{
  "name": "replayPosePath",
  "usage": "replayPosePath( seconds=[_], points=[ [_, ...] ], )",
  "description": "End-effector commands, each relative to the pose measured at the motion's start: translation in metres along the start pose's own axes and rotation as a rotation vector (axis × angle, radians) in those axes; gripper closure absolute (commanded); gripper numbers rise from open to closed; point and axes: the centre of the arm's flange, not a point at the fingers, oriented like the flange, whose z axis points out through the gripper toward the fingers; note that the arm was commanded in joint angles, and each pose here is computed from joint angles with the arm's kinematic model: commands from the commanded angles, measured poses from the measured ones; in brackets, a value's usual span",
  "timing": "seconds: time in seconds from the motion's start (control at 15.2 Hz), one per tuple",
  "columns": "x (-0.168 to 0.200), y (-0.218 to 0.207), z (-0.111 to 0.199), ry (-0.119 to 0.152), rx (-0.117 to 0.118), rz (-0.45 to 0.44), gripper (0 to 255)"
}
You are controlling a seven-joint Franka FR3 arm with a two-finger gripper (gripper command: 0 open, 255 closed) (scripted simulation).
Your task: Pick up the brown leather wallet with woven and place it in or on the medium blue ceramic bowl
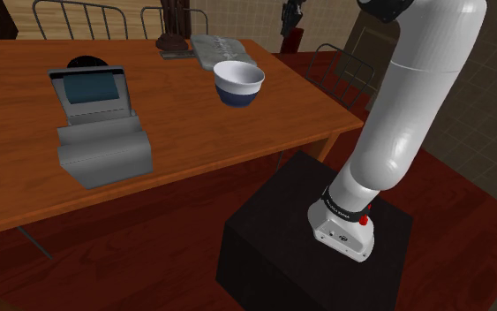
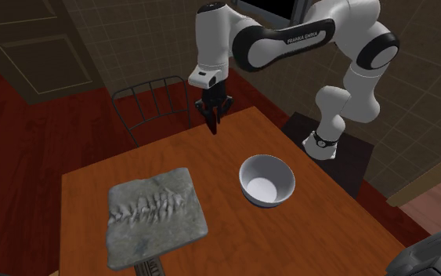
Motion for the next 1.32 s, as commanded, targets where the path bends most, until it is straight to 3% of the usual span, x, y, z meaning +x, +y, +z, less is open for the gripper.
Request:
replayPosePath(
  seconds=[0.0,0.46,1.25],
  points=[
    [0.001,0.001,-0.011,0.000,0.000,0.000,255],
    [0.003,0.001,-0.045,0.000,0.000,0.000,255],
    [0.142,-0.074,-0.056,0.000,0.000,0.000,255]
  ],
)
